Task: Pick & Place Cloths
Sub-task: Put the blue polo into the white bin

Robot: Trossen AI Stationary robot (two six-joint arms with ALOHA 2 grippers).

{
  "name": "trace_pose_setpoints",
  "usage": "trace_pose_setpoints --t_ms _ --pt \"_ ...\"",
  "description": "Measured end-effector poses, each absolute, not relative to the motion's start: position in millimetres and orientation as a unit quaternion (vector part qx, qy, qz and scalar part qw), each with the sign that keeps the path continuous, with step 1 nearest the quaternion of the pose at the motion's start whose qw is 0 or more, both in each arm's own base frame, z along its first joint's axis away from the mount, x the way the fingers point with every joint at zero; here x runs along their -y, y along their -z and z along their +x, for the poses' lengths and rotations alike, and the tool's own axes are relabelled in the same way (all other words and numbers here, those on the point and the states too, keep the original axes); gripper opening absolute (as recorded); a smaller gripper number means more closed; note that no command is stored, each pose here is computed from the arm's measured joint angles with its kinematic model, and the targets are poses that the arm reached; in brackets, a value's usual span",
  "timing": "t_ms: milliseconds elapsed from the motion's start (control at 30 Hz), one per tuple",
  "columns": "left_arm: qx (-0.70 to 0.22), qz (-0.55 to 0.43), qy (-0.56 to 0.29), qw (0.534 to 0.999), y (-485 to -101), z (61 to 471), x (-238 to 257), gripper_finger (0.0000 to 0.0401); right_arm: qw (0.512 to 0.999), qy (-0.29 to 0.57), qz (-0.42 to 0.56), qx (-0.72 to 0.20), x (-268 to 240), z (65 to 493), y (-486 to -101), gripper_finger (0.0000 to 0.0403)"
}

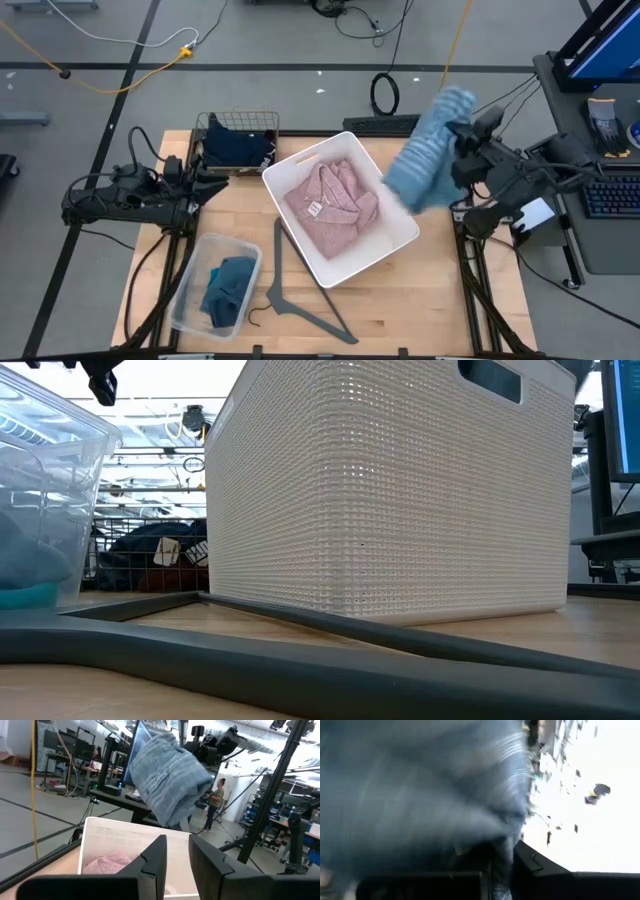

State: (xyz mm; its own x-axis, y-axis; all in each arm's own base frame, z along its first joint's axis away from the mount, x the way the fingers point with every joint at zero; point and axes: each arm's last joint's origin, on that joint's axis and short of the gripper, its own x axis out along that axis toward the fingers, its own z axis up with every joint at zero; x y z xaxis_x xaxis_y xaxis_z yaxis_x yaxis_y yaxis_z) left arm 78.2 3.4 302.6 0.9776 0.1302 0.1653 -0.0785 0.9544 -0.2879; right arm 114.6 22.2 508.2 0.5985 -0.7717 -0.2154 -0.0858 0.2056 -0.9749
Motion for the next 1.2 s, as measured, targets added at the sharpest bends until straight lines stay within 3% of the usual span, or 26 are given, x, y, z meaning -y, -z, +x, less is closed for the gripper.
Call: trace_pose_setpoints --t_ms 467,667,867,1200 --pt "0.091 -0.128 -0.057 0.986 -302.5 78.2 -3.5 0.0081 0.683 0.269 -0.59 -0.336 -22.8 123.1 -527.0 0.0019" --pt "0.09 -0.121 -0.057 0.987 -302.5 78.2 -3.5 0.0081 0.733 0.282 -0.553 -0.279 -26.8 131.5 -540.6 0.0019" --pt "0.09 -0.121 -0.057 0.987 -302.5 78.2 -3.5 0.0081 0.781 0.306 -0.499 -0.22 -37.4 155.0 -551.6 0.0019" --pt "0.089 -0.12 -0.056 0.987 -302.3 78.2 -3.5 0.0081 0.787 0.328 -0.477 -0.216 -56.6 218.8 -539.9 0.0019"
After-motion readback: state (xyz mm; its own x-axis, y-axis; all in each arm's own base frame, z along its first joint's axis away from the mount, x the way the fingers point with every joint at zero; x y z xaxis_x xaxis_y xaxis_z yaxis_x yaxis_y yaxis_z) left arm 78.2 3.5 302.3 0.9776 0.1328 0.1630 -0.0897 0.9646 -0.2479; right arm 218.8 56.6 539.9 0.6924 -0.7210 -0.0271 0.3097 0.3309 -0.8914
